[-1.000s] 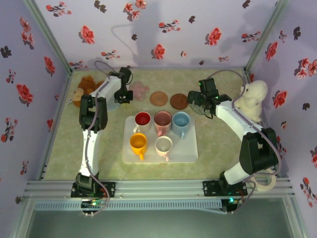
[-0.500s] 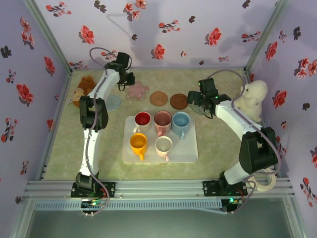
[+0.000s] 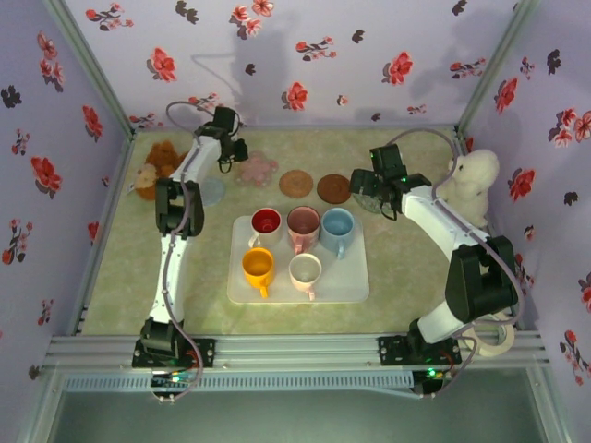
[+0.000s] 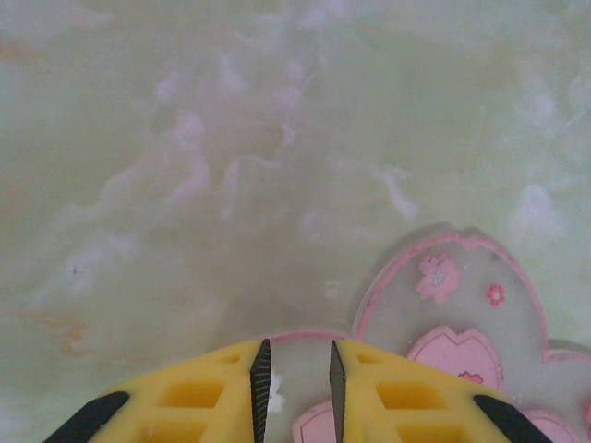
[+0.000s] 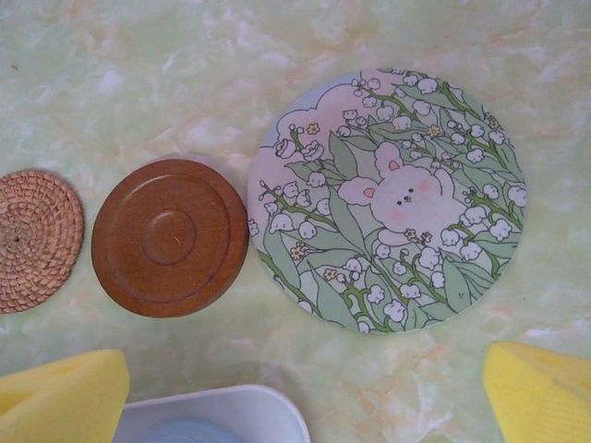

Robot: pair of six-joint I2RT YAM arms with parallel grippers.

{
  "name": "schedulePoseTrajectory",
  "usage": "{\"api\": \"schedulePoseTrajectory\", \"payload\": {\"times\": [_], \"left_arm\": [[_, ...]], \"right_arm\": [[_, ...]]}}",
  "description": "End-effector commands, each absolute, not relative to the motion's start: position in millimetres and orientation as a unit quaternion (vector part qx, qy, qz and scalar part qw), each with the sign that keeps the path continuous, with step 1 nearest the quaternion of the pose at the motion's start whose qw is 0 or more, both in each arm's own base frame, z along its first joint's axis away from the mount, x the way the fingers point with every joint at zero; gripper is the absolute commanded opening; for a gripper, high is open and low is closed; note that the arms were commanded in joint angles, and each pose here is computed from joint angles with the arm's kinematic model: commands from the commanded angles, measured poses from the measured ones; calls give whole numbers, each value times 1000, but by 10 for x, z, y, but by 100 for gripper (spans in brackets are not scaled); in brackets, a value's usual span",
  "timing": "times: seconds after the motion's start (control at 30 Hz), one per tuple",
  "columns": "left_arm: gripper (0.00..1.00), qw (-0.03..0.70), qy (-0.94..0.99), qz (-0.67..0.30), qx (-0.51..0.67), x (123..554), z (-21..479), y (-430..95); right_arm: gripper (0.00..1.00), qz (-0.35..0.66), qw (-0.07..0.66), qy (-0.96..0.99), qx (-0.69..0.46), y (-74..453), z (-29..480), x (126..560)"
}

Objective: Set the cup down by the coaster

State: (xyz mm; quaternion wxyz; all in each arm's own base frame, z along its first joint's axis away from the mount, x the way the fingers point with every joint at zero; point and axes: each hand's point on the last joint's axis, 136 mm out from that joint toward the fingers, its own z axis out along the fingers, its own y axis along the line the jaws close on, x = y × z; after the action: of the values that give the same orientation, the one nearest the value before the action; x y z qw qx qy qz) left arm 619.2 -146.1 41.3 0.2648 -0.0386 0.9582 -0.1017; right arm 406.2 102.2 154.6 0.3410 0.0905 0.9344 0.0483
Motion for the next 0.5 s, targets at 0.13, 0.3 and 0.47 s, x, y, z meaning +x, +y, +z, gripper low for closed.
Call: {"api": "schedulePoseTrajectory", "payload": {"times": [0.13, 0.3, 0.47], "left_arm": [[41, 306, 938, -156, -43, 6454, 403, -1600], [46, 269, 942, -190, -56, 6422, 187, -1700], [46, 227, 949, -201, -80, 6288, 59, -1662]], "right_arm": [[99, 36, 339, 936, 90, 997, 1598, 4134], [99, 23, 339, 937, 84, 966, 1637, 4131], [99, 14, 339, 937, 82, 929, 1672, 4108]]}}
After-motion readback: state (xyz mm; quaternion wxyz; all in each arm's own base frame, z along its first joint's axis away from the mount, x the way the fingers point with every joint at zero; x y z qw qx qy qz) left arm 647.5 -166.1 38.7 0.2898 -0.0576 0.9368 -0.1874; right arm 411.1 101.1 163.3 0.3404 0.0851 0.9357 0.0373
